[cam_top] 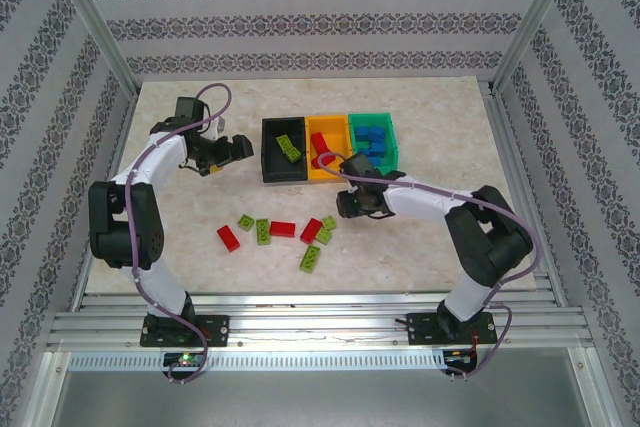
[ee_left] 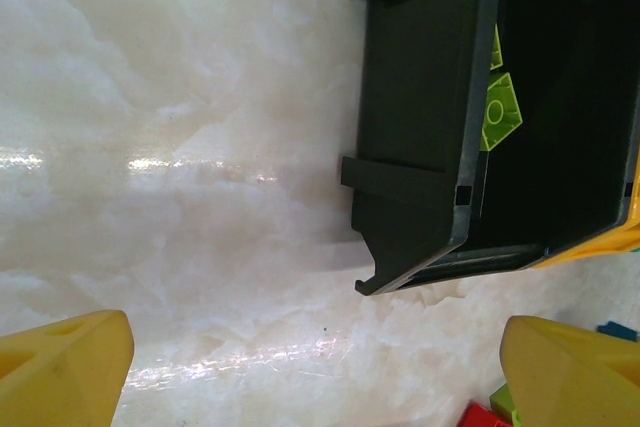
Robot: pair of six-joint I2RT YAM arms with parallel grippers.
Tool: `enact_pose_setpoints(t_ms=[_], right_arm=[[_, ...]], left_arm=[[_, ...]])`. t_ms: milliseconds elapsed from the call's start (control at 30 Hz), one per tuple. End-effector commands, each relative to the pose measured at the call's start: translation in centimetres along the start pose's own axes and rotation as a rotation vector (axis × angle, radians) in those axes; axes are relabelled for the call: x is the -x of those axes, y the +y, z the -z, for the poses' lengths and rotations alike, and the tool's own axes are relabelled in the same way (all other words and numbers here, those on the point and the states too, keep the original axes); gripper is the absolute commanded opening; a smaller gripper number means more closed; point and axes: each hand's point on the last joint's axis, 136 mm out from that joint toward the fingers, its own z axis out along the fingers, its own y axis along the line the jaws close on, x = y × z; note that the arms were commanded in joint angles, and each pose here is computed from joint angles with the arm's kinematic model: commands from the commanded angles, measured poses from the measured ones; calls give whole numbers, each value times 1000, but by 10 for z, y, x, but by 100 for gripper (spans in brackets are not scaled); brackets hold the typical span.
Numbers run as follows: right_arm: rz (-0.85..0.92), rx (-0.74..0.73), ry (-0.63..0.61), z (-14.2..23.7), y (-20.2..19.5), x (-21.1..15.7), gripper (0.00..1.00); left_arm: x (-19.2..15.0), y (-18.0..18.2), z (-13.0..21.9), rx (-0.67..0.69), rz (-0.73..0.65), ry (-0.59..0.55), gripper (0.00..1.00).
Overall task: Sort the legos into containers by color
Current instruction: Pick up the lego from the center of the table, then place the lego in the container.
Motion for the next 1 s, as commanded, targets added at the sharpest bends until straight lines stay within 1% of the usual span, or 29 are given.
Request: enact_pose_setpoints(t_ms=[0, 167, 267, 367, 467, 700, 833, 967], right_arm=[[-30, 35, -128, 29, -8, 47, 32], [-117, 62, -226, 55, -33, 95, 32], [-154, 43, -277, 64, -50, 117, 33], [-185, 28, -310, 67, -65, 137, 33], [-213, 51, -308, 61, -73, 150, 34], [-246, 118, -263, 38, -76, 169, 37], [-267, 175, -227, 25, -70, 169, 47], [-260, 173, -226, 25, -67, 164, 49]], left_arm=[[12, 1, 2, -9, 8, -25, 95], [12, 0, 3, -7, 4, -26, 95], [10, 3, 2, 5, 7, -16, 95], [12, 2, 3, 0, 4, -22, 95], [10, 4, 1, 6, 6, -15, 95], [10, 3, 0, 4, 5, -10, 95], [12, 3, 2, 4, 2, -17, 95], [10, 5, 0, 12, 4, -9, 95]])
